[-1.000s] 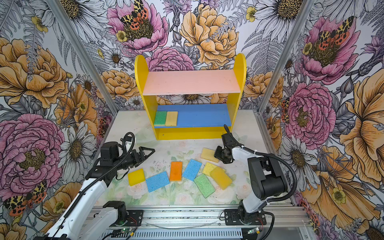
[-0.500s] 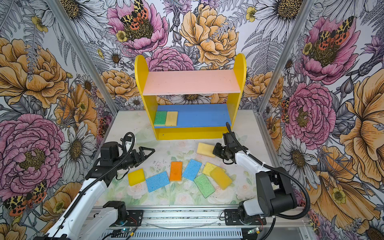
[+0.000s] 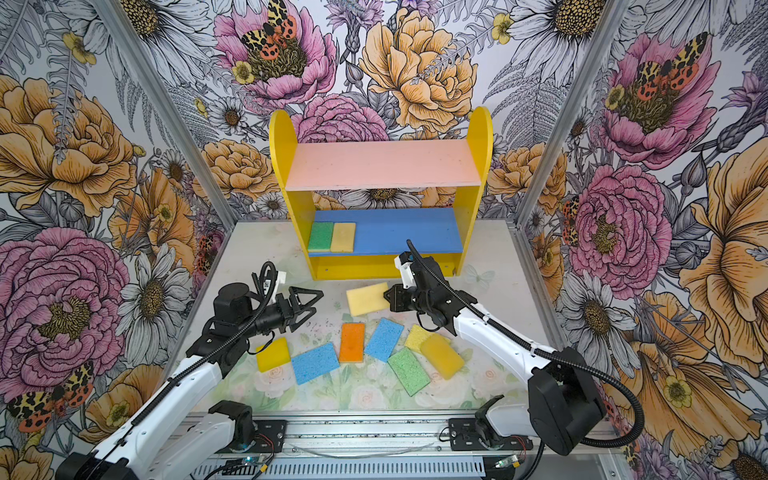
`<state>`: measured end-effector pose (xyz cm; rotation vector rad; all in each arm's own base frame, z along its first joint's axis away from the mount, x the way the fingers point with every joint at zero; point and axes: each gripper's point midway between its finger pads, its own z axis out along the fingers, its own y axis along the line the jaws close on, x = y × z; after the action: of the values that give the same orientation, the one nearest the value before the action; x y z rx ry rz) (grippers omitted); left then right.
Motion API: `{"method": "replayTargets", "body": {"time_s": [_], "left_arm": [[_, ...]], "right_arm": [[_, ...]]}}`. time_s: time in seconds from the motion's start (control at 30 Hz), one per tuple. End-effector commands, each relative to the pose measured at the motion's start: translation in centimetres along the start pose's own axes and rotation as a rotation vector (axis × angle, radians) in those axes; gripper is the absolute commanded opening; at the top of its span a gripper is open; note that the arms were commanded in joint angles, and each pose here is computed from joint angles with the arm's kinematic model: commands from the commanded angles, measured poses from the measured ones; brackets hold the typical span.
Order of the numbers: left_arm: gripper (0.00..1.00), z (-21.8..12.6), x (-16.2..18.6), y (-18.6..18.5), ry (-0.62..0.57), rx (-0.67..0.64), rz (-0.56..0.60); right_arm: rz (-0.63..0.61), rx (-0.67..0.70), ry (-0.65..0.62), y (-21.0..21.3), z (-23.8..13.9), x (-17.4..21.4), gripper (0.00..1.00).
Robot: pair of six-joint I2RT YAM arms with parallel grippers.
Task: Place and organize the cleaning sponges onto the shelf
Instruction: 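Lift the sponge with the right gripper while the left gripper moves toward it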
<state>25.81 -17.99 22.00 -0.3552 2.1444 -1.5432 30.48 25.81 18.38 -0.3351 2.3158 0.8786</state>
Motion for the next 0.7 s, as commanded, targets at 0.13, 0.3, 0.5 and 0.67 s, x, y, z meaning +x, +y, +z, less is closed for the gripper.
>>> {"method": "replayTargets", "body": {"time_s": [0.13,0.3,0.5,0.67], "left_arm": [[0.99,-0.6,0.1,-2.8,0.074,-0.082,0.167],[0.96,-0.2,0.7,-2.7,0.155,-0.112,0.242],[0.90,0.9,0.5,-3.4,0.179,-0.116,0.300],[0.81,1.7,0.9,-3.4,0.217,-0.125,0.328]], "right_arm": [[-0.173,-0.151,0.022,4.8,-0.1,-2.7,0.10],[-0.194,-0.224,0.098,6.9,0.3,-2.3,0.10],[-0.219,-0.228,0.136,8.0,0.5,-1.3,0.10],[-0.220,-0.231,0.153,8.3,0.5,-0.8,0.10]]}}
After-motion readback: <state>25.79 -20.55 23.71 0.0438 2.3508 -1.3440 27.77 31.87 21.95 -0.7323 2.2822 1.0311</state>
